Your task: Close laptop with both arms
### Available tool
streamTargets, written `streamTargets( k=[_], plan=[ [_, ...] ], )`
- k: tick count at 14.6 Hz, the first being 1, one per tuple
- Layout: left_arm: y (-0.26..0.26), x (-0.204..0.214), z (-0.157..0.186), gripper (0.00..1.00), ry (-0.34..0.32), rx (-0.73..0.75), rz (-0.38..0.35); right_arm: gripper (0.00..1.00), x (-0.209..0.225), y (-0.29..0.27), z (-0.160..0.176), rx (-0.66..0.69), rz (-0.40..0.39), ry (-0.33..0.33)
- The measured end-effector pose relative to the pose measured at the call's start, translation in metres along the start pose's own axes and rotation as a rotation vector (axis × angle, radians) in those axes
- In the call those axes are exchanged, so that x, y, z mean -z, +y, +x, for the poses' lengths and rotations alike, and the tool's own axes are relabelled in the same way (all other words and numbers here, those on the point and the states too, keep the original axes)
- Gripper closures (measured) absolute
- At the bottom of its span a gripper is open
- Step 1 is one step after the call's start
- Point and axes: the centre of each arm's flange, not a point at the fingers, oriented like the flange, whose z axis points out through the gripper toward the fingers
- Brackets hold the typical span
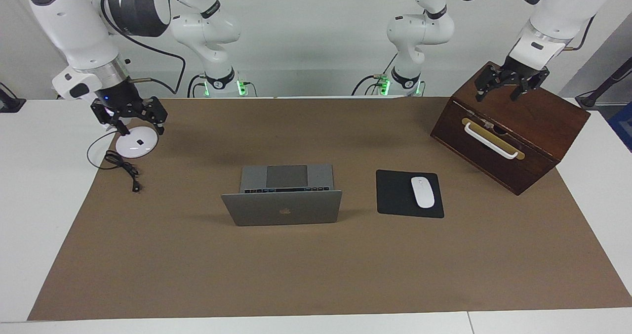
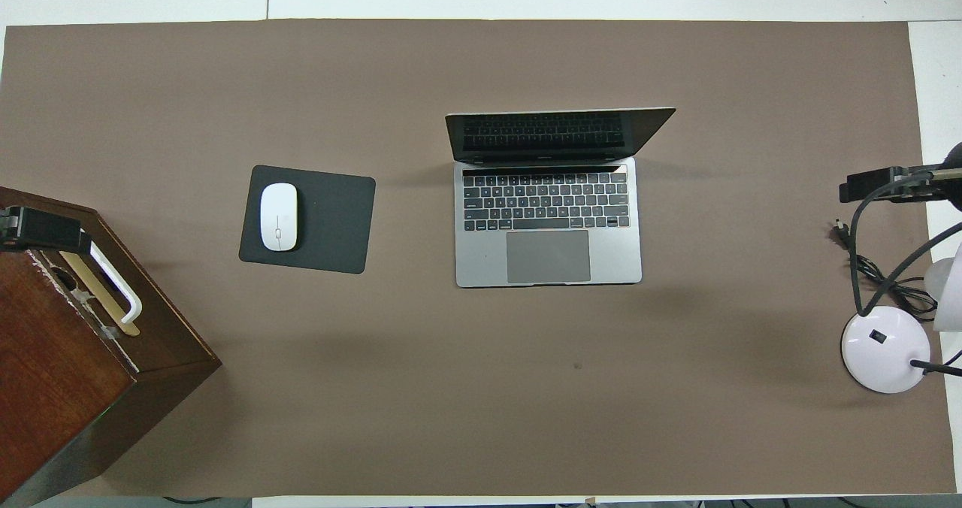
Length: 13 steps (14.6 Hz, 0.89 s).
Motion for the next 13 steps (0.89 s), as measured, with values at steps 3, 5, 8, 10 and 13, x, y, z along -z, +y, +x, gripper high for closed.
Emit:
streamTargets(
  k=[3, 5, 8, 10, 13],
  plan=[
    [0.0000, 0.0000, 0.0000, 0.00, 0.000, 0.000, 0.000, 0.20, -0.0003, 0.0002, 0.0033, 0.000, -0.002, 0.008],
    [0.0000, 0.0000, 0.0000, 0.00, 0.000, 0.000, 0.000, 0.28, -0.0026, 0.0008, 0.0063, -0.001, -0.003, 0.006],
    [-0.0001, -0.0001, 0.0000, 0.00, 0.000, 0.000, 0.000, 0.37, -0.0041, 0.0010, 0.0081, -0.002, -0.004, 0.004],
    [-0.0003, -0.0002, 0.0000, 0.00, -0.001, 0.001, 0.000, 0.59, -0.0035, 0.0013, 0.0083, -0.002, -0.004, 0.005],
    [-0.0007, -0.0003, 0.0000, 0.14, -0.001, 0.002, 0.000, 0.92, -0.0017, 0.0018, 0.0091, -0.002, -0.007, 0.010]
  ],
)
